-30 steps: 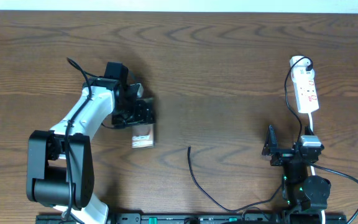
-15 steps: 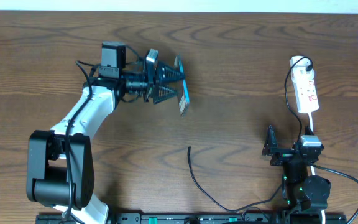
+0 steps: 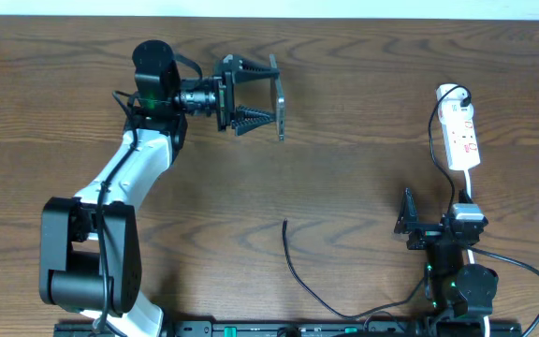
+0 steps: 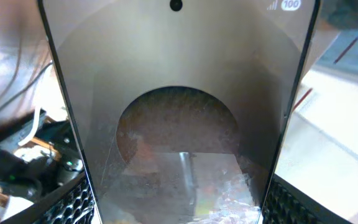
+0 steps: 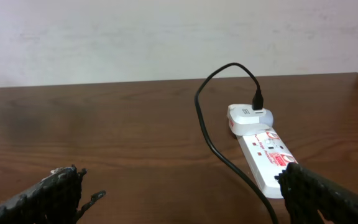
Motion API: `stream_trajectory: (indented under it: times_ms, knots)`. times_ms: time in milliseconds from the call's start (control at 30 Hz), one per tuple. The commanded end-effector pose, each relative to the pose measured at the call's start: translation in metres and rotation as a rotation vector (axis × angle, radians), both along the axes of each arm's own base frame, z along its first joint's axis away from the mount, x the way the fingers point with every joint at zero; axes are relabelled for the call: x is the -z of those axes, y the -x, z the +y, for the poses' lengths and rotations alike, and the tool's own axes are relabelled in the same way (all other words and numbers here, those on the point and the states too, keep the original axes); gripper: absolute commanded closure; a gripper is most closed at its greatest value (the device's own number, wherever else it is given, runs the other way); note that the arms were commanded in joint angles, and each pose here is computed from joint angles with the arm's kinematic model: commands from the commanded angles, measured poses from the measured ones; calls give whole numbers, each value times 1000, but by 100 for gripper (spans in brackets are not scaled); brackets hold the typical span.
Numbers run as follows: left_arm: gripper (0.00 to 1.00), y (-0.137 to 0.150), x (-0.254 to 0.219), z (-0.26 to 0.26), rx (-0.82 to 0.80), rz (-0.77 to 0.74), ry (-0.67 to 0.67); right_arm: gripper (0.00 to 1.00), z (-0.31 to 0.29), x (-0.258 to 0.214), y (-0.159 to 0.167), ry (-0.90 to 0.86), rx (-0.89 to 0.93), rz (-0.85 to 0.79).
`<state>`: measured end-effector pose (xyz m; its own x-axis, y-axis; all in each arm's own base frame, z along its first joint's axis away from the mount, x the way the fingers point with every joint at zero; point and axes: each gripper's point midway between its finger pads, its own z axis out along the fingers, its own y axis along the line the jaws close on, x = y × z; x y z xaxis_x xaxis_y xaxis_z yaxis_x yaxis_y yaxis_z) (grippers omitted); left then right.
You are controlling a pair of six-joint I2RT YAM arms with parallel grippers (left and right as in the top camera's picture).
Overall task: Plug charger to phone and switch on socket
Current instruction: 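Lift the phone with the left gripper and raise it upright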
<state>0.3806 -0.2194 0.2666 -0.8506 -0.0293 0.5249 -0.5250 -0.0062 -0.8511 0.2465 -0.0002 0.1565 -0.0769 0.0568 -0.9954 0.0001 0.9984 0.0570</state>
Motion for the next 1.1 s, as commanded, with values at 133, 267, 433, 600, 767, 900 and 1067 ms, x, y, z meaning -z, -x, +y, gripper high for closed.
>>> stream_trajectory:
  times_ms: [133,267,433,600,767,900,1067]
  knots:
    - [93,0,-20,13,-12,32,11,1,1,1,0,13,-3,5]
    - [92,-1,-20,13,-12,32,11,1,1,1,0,12,-2,5]
    - [92,-3,-20,13,-28,33,11,1,1,1,0,12,-2,5]
    - [92,-7,-18,15,-48,52,9,1,1,1,0,12,-2,5]
    - [93,-12,-11,25,-75,118,4,1,1,1,0,12,-2,5]
    - [93,-16,-11,33,-98,124,4,1,1,1,0,12,-2,5]
    - [93,-18,-10,36,-109,124,4,1,1,1,0,12,-2,5]
